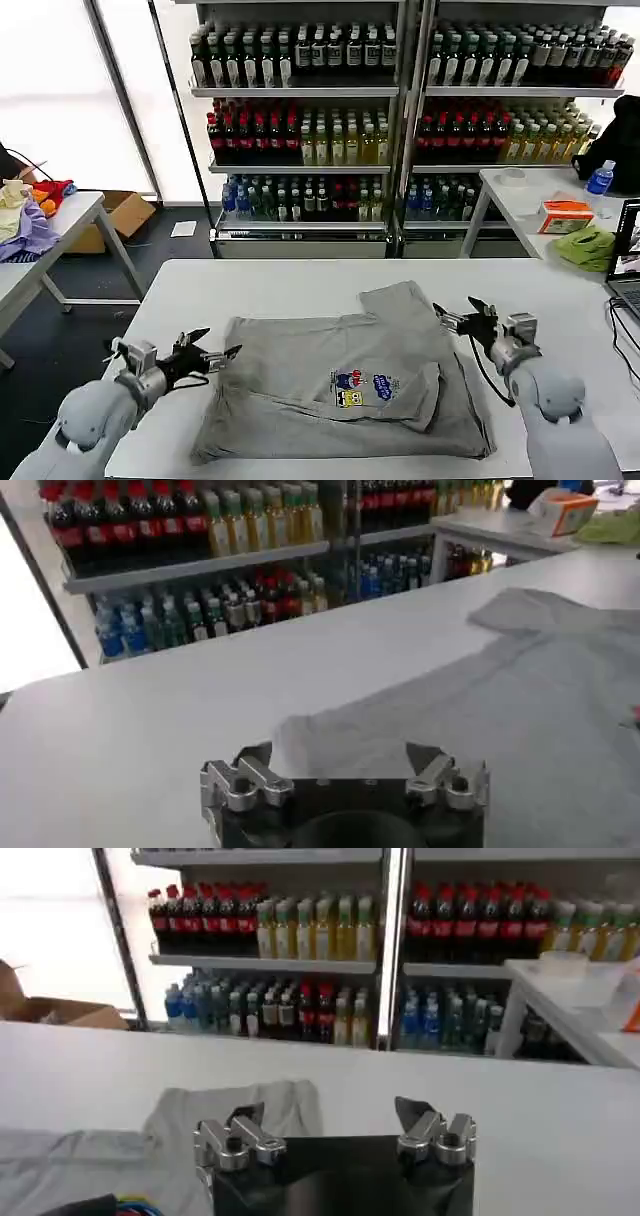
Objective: Fold and organize the clothes.
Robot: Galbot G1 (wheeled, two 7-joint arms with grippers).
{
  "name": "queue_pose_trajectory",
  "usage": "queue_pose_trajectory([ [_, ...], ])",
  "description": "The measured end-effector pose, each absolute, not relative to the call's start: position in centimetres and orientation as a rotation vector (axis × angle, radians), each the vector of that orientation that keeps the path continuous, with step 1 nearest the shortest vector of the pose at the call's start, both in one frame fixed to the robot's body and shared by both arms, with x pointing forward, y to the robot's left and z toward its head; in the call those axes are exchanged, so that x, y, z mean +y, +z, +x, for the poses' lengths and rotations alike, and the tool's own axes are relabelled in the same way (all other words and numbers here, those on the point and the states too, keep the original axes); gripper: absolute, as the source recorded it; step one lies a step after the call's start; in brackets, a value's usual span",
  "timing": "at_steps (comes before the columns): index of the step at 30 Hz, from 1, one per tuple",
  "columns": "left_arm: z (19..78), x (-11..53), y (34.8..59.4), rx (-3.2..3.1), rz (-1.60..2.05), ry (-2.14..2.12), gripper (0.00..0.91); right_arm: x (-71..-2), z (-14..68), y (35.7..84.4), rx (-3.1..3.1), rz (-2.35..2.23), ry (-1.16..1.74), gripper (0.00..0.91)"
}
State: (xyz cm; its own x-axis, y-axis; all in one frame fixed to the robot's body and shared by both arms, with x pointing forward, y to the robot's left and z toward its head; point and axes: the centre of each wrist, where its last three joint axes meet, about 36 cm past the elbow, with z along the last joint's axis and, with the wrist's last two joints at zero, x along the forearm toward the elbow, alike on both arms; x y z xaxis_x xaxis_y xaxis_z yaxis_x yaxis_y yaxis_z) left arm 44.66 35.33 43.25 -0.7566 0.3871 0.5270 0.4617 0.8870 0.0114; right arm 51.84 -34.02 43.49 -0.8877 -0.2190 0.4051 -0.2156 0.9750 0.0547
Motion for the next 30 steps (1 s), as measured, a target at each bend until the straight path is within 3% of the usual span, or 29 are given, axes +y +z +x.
queue_pose_trajectory([
  [9, 49.7, 35.5, 42.4, -2.5, -0.611, -0.19, 0.907, -32.5, 56.5, 41.4, -2.629, 0.344, -0.048, 0.907],
  [11, 50.2, 35.2, 42.2, -2.491, -0.616, -0.184, 0.907, -32.3, 57.1, 40.9, -2.613, 0.342, -0.051, 0.645],
  [12, 50.4, 35.1, 42.1, -2.487, -0.616, -0.183, 0.907, -32.1, 57.3, 40.6, -2.606, 0.341, -0.054, 0.06],
  [13, 50.6, 35.0, 42.0, -2.483, -0.619, -0.18, 0.907, -31.9, 57.6, 40.4, -2.599, 0.341, -0.056, 0.0],
  [15, 50.9, 34.9, 41.9, -2.481, -0.62, -0.173, 0.907, -31.5, 58.1, 40.0, -2.587, 0.34, -0.055, 0.0],
  [17, 51.2, 34.7, 41.9, -2.48, -0.622, -0.162, 0.836, -31.2, 58.6, 39.8, -2.579, 0.339, -0.053, 0.0],
  [18, 51.3, 34.7, 41.8, -2.478, -0.622, -0.156, 0.736, -31.0, 58.8, 39.7, -2.574, 0.339, -0.053, 0.0],
  [20, 51.3, 34.5, 41.7, -2.472, -0.627, -0.141, 0.675, -30.7, 59.0, 39.5, -2.569, 0.339, -0.052, 0.0],
  [25, 51.4, 33.7, 41.0, -2.456, -0.646, -0.092, 0.322, -30.0, 59.5, 39.2, -2.563, 0.339, -0.063, 0.0],
  [26, 51.4, 33.6, 40.8, -2.451, -0.651, -0.086, 0.151, -29.9, 59.5, 39.1, -2.562, 0.337, -0.067, 0.0],
  [28, 51.3, 33.3, 40.6, -2.444, -0.659, -0.072, 0.05, -29.9, 59.5, 39.1, -2.561, 0.337, -0.073, 0.0],
  [30, 51.4, 33.2, 40.3, -2.439, -0.66, -0.063, 0.03, -29.9, 59.5, 39.0, -2.56, 0.336, -0.077, 0.0],
])
